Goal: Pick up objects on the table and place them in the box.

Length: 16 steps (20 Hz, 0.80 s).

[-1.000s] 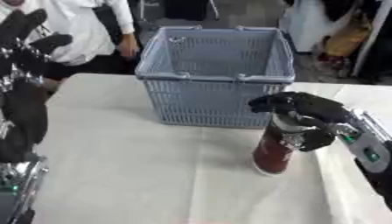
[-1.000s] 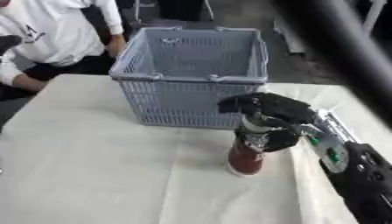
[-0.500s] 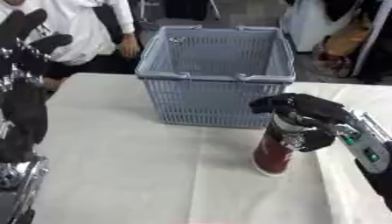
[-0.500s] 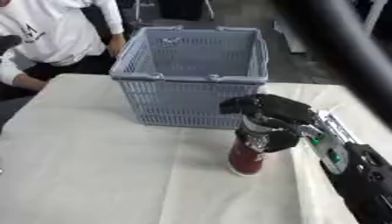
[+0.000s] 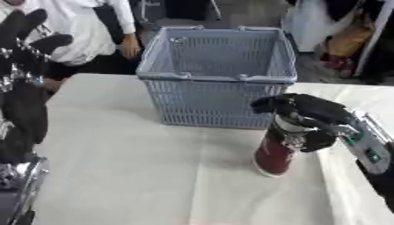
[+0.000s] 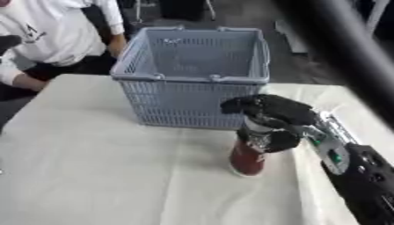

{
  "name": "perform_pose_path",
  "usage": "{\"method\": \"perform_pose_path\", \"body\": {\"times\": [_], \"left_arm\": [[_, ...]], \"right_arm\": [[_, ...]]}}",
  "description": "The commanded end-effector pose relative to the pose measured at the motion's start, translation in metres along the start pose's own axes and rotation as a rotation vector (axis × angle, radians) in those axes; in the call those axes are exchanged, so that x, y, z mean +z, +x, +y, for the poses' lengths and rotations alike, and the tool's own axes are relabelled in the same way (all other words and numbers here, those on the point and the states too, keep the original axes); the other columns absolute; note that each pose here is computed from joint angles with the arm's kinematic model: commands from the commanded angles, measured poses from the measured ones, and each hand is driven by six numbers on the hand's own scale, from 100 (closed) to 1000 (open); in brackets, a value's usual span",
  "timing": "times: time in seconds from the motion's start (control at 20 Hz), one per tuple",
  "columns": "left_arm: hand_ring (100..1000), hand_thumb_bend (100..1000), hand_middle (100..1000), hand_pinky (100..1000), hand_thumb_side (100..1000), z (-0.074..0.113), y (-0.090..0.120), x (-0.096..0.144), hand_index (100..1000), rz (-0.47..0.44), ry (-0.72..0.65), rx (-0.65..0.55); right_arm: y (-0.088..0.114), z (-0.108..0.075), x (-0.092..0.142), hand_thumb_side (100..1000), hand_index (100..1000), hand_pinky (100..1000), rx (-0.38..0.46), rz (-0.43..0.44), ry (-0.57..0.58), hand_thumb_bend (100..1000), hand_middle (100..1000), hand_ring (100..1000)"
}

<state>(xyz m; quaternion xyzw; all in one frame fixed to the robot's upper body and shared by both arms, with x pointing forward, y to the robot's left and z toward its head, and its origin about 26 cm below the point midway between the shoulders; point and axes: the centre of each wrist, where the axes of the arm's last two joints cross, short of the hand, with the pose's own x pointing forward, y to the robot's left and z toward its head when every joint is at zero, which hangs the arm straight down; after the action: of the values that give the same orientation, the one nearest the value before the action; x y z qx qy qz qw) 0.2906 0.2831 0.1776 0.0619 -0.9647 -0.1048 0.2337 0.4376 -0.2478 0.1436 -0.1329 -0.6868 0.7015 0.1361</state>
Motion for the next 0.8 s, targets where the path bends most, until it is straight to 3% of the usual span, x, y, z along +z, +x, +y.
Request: {"method": "perform_pose_path", "body": {"times": [0.05, 0.2, 0.35, 0.4, 0.45, 0.8], "left_arm": [[738, 452, 909, 921, 1000, 0.0028, 0.0049, -0.0070, 1000, -0.031, -0.017, -0.006], [738, 452, 909, 921, 1000, 0.0028, 0.0049, -0.0070, 1000, -0.031, -0.016, -0.006], [738, 451, 909, 921, 1000, 0.0028, 0.0049, -0.0069, 1000, -0.031, -0.016, -0.006], [738, 451, 909, 921, 1000, 0.0028, 0.0049, -0.0069, 1000, -0.031, -0.016, -0.006], [738, 451, 909, 921, 1000, 0.0028, 0.0049, -0.0069, 1000, -0.031, -0.016, -0.006], [738, 452, 909, 922, 1000, 0.0028, 0.0049, -0.0070, 1000, -0.032, -0.016, -0.006]], "right_arm": [[-0.0013, 0.0032, 0.0011, 1000, 963, 763, 0.017, -0.063, 0.089, 100, 917, 842], [-0.0018, 0.0060, 0.0014, 1000, 963, 746, 0.004, -0.061, 0.085, 100, 916, 848], [-0.0027, 0.0090, 0.0020, 986, 958, 591, -0.016, -0.059, 0.079, 100, 892, 801], [-0.0029, 0.0093, 0.0021, 993, 959, 600, -0.021, -0.059, 0.077, 100, 894, 804], [-0.0031, 0.0093, 0.0022, 886, 927, 453, -0.023, -0.059, 0.076, 100, 845, 726], [-0.0023, 0.0077, 0.0011, 638, 795, 132, -0.012, -0.059, 0.075, 100, 706, 473]]}}
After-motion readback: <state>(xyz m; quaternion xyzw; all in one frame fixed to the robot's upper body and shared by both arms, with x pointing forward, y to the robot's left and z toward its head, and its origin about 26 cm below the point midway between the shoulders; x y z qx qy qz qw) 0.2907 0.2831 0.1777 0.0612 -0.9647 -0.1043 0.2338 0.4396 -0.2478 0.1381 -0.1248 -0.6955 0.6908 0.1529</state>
